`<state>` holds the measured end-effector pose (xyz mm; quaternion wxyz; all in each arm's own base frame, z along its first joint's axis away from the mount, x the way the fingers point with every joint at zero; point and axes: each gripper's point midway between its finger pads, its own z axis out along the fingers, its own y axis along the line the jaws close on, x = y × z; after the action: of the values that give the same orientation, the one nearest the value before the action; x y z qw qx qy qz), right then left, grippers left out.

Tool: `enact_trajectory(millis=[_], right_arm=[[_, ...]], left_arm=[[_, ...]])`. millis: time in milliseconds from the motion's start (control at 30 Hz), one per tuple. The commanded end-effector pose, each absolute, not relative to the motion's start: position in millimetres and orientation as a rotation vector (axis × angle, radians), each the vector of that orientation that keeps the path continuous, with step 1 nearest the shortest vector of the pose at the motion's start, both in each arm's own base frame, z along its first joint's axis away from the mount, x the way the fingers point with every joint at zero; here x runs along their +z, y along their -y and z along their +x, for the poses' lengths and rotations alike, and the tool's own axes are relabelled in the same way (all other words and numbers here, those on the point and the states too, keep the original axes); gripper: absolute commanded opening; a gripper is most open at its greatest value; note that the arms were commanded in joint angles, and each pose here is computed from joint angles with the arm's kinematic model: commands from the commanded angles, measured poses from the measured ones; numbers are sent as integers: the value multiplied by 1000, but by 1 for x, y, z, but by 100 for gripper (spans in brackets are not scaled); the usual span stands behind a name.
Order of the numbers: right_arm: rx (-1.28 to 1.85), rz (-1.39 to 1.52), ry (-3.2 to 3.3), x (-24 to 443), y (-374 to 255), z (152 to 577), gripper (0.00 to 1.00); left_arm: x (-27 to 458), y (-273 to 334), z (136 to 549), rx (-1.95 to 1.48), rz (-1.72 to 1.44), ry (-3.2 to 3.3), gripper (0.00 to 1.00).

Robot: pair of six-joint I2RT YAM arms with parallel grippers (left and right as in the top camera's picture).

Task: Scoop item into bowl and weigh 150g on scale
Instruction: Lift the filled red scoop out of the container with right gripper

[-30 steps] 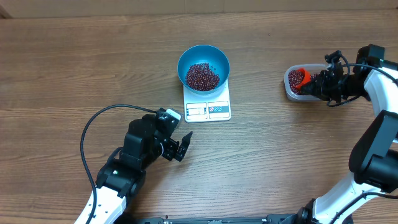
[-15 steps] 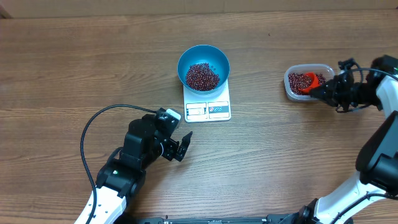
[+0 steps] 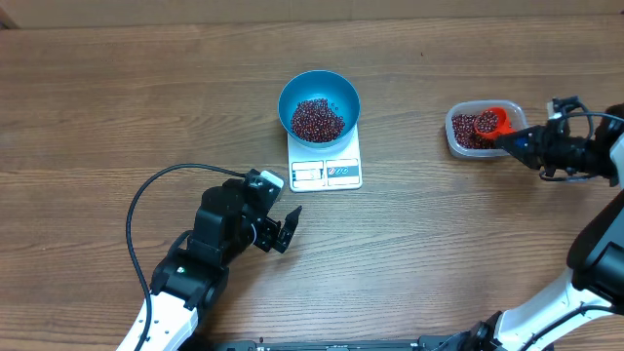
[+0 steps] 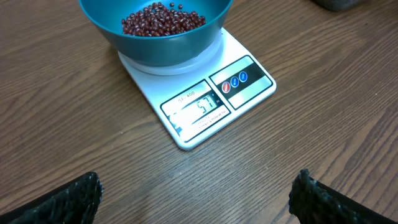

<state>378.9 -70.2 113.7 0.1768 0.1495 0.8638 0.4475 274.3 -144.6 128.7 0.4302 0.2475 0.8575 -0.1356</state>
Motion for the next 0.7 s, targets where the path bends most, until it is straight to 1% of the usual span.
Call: enact_trajectory(millis=[0,167,367,667], right_arm=[[1335,389,-2370,123,70,378,4],[1347,362,-2380,131,68,374,4],[1366,276,-2389,156,55,376,4],[1385,34,-2423,186,-4,387,4]], left_arm=[[126,147,272,-353,626,-2145,100],[126,147,272,-353,626,-2145,99],[126,147,272,-353,626,-2145,100],[126,147,272,-353,626,-2145,100]])
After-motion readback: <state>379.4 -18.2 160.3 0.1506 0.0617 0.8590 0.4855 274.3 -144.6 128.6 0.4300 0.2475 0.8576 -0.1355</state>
